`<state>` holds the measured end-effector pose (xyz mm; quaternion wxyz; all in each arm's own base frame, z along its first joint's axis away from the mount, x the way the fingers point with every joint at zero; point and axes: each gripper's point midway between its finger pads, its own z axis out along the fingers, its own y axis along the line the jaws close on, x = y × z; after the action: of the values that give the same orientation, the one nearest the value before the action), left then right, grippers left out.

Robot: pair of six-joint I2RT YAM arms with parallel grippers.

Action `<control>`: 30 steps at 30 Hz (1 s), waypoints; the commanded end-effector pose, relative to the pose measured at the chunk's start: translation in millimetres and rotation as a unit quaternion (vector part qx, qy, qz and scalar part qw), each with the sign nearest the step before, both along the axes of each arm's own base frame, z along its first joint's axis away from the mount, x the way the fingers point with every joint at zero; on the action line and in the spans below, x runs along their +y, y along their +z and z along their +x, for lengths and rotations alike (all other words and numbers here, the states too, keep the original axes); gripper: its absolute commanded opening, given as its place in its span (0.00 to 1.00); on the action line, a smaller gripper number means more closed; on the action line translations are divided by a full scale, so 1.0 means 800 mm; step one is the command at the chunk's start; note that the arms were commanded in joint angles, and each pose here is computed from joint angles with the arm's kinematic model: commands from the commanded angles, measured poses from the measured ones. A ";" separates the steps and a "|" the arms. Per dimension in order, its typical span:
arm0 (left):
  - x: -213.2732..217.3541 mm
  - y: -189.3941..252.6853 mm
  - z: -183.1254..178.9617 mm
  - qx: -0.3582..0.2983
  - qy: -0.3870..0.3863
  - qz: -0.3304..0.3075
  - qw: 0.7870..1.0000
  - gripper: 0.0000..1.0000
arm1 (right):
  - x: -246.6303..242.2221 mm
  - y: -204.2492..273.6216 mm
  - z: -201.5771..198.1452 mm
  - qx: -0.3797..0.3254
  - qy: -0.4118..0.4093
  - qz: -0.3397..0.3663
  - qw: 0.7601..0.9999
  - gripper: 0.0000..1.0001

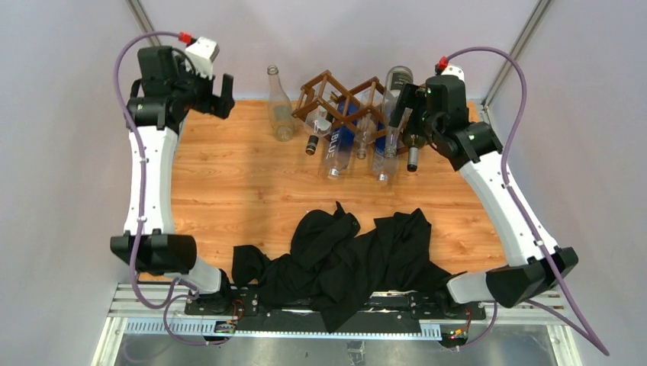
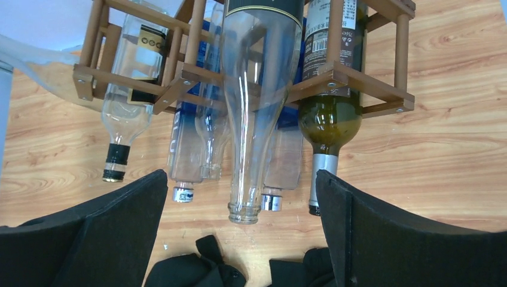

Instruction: Take the wine bottle off the wine rack

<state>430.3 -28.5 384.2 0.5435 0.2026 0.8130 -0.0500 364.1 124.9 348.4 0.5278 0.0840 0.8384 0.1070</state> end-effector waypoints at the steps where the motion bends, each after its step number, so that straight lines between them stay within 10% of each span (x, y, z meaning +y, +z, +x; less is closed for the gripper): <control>1: 0.035 -0.057 -0.076 0.088 0.037 0.044 0.994 1.00 | -0.005 -0.027 0.004 0.058 0.001 -0.004 0.998 0.98; 30: 0.045 -0.113 -0.125 0.129 0.033 0.071 0.989 1.00 | 0.009 -0.176 0.078 0.145 -0.024 -0.020 0.989 0.71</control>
<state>329.7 8.0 294.6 0.4201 0.2040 0.8842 0.0047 422.7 138.8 205.2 0.3928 0.0884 0.9131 0.0635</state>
